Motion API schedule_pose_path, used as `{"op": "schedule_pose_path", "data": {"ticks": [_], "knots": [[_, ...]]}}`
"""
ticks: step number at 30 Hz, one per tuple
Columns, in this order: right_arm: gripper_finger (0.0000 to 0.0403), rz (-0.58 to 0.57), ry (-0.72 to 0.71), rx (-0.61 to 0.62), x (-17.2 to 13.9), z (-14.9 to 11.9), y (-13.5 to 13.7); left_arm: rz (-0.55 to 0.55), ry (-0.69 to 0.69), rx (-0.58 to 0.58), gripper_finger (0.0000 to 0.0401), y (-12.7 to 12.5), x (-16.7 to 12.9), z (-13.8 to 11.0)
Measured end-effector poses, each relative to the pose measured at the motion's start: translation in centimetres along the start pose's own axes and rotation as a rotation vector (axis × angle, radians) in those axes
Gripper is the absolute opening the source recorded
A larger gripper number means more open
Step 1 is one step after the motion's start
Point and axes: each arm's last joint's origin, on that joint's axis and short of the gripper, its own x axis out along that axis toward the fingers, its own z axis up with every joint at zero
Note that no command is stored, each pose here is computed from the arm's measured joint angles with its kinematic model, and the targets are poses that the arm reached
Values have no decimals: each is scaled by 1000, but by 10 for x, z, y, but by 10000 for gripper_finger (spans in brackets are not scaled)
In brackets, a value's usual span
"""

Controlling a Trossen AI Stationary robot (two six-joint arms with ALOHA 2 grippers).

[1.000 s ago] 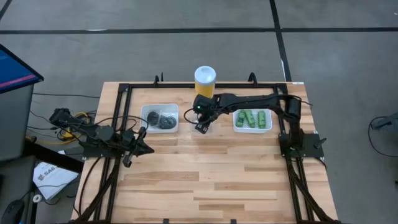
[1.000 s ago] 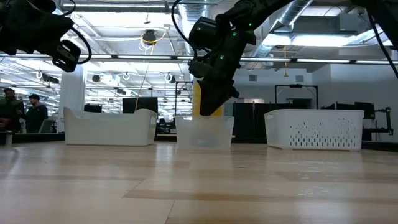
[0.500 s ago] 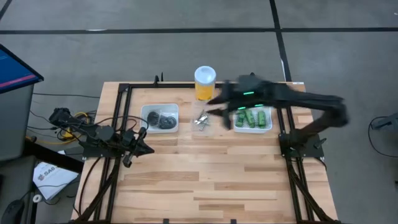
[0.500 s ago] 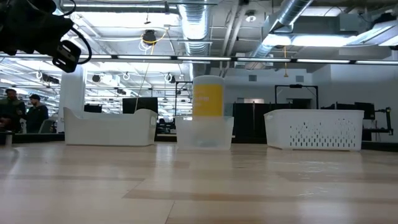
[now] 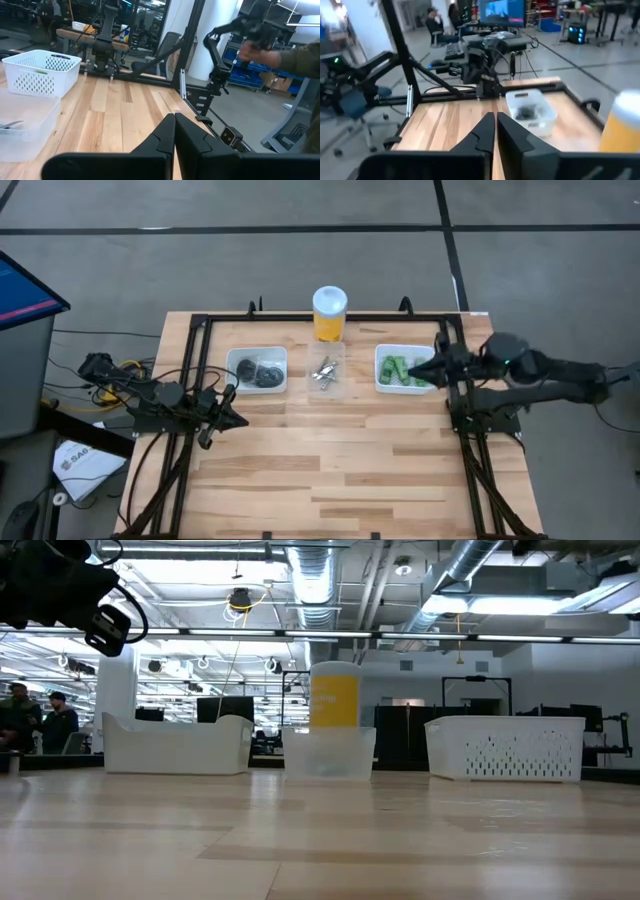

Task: Pick & Place Travel size toiletries
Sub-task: Return to Home Position

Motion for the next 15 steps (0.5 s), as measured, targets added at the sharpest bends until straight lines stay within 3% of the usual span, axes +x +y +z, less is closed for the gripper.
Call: {"op": "schedule_pose_path", "data": {"ticks": [8, 15], "knots": [[4, 12, -133, 135, -6, -101, -8, -1, -3, 0, 1, 0, 0, 0], [1, 31, -272, 125, -13, -144, -11, -1, -3, 0, 1, 0, 0, 0]]}}
